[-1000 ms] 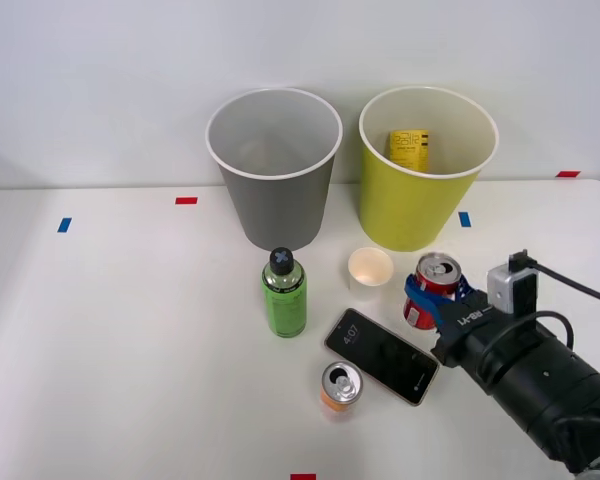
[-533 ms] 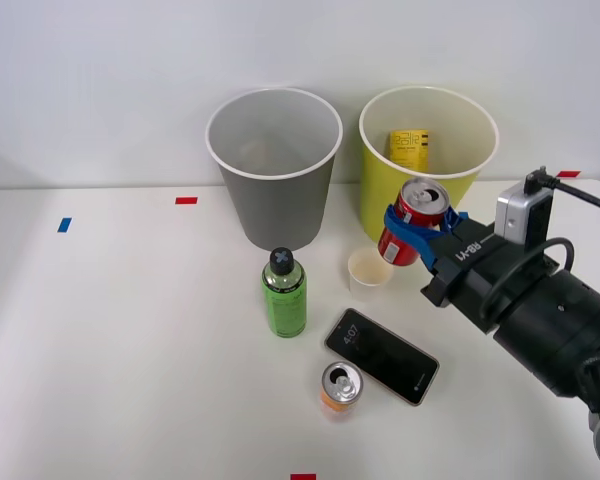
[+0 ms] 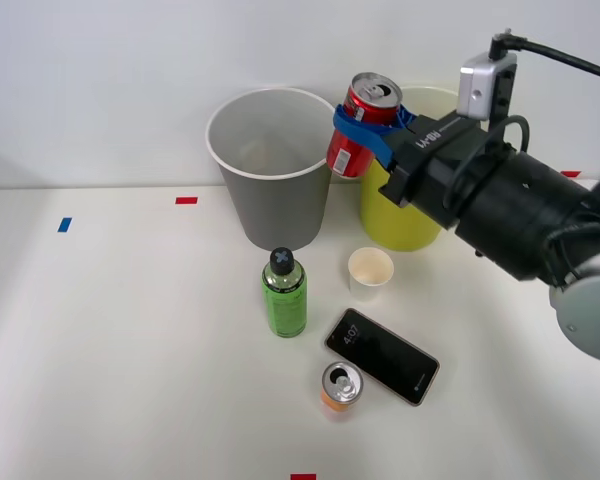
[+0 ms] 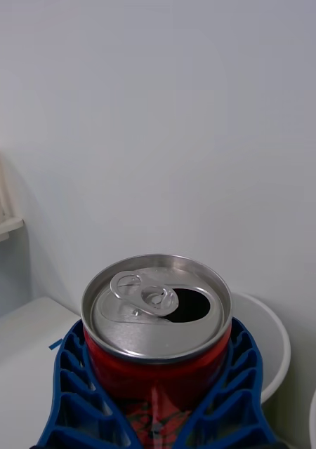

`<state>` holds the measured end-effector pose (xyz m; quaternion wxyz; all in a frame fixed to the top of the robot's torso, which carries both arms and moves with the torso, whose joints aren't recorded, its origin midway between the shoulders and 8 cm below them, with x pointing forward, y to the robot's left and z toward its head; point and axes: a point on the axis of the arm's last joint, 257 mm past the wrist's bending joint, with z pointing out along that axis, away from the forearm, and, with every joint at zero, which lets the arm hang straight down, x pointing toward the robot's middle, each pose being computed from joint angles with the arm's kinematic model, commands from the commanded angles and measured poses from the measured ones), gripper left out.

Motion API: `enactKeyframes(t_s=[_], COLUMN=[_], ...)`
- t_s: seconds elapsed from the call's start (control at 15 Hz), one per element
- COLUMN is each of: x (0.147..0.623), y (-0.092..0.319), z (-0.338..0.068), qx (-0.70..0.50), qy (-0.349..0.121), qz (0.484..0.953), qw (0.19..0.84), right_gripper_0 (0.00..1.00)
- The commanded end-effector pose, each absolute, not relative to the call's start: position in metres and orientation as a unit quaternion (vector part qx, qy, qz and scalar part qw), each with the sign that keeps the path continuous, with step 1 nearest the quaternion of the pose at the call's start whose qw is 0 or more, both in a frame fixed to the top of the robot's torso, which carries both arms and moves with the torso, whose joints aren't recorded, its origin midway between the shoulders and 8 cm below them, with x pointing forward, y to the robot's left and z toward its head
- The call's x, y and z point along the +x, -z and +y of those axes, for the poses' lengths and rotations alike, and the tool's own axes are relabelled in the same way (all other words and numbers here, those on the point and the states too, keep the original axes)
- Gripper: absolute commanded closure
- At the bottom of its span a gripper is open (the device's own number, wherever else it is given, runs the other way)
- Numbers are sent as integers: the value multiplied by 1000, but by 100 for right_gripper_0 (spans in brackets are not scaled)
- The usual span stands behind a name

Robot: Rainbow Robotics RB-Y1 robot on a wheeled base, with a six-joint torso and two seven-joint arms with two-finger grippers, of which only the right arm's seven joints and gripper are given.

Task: Put cans in the gray bin, plastic bottles in the light green bin

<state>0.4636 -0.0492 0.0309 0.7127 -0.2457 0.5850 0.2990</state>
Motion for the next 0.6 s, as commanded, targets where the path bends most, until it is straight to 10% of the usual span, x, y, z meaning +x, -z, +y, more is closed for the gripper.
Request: enactKeyframes(t_s=[0.07, 0.6], x=[503, 581], y=[-42, -53], z=[-24, 40], qx=[-246, -228], qy=[-308, -319], qz=[583, 584], qw=[711, 710], right_gripper_0=[100, 100])
